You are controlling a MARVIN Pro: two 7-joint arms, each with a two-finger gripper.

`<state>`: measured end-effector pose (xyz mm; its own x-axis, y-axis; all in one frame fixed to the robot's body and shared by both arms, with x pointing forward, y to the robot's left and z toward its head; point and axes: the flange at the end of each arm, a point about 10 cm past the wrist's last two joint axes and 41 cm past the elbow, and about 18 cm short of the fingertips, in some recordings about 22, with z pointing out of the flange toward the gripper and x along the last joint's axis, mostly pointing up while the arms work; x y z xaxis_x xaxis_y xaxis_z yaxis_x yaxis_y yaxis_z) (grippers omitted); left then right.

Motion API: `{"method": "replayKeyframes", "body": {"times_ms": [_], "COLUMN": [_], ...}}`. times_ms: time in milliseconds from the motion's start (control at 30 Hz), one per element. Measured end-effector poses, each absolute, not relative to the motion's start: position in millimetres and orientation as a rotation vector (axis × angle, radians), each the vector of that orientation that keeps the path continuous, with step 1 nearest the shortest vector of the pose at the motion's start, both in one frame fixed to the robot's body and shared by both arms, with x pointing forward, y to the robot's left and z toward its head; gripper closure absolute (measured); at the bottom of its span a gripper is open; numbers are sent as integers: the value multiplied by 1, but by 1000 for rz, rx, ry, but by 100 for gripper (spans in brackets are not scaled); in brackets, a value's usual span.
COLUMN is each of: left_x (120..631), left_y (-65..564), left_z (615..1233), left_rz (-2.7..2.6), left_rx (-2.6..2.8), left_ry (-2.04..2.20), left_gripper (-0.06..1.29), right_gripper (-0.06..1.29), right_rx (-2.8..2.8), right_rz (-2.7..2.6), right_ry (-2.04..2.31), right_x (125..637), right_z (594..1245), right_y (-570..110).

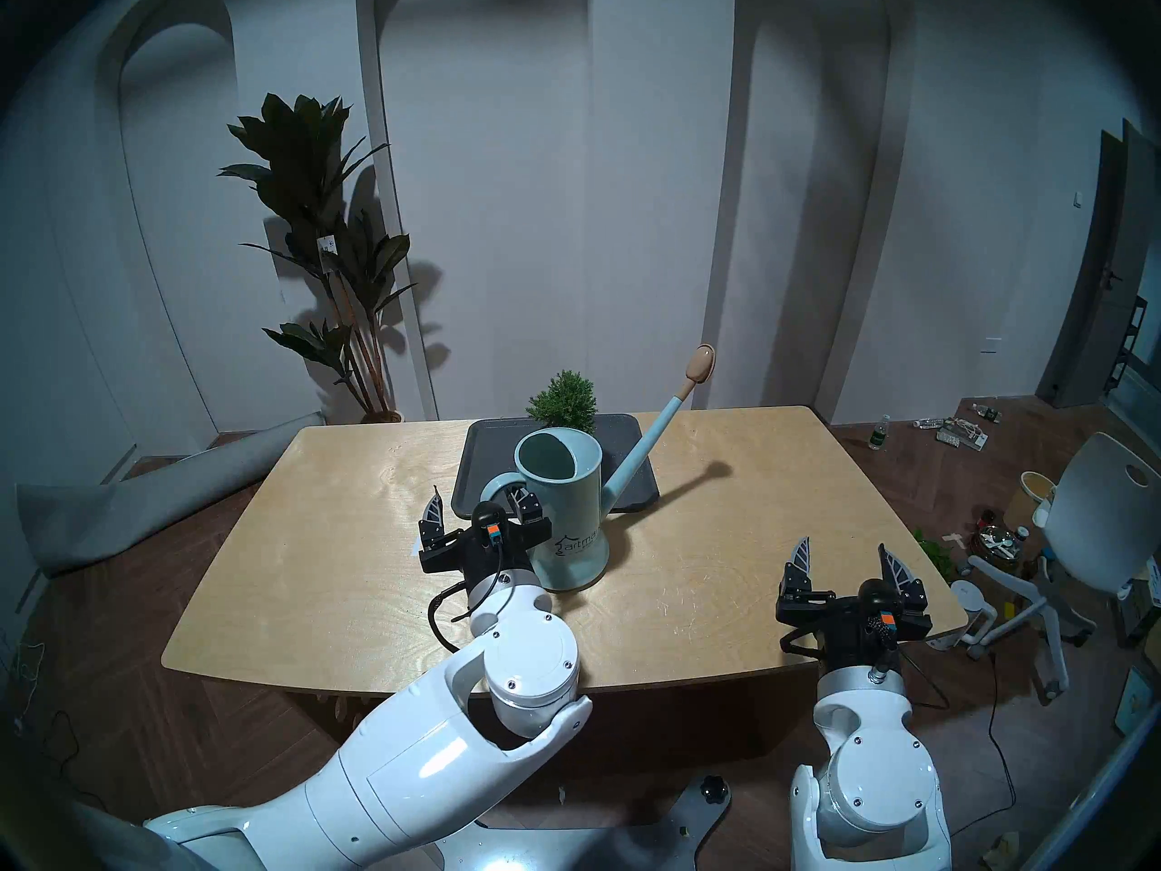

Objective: Pick up the watering can and pour water into the potted plant, then put the can down

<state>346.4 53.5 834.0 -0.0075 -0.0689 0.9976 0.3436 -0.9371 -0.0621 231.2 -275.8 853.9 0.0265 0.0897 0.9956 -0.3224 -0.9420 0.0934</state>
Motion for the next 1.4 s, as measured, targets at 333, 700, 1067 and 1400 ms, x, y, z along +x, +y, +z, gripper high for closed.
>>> {"method": "replayKeyframes", "body": {"times_ms": [333, 700, 1067, 1400], "left_x": [370, 406, 416, 425], "left_y": [89, 101, 85, 118], "left_z": [791, 806, 821, 820], "left_rz": [-1944, -1931, -2048, -2151], "left_rx": [-1922, -1907, -2149, -2246], "left_ry": [-238, -355, -353, -346], "left_gripper": [0, 0, 42, 107], "right_gripper": [0, 0, 0, 0], "right_rx": [2015, 2016, 2016, 2016], "right_rz": [1991, 1991, 1991, 1991], "right_ry": [-239, -239, -240, -241], "right_x": [231, 231, 231, 231], "right_z": [854, 854, 854, 853], "right_y": [-276, -276, -276, -276]}}
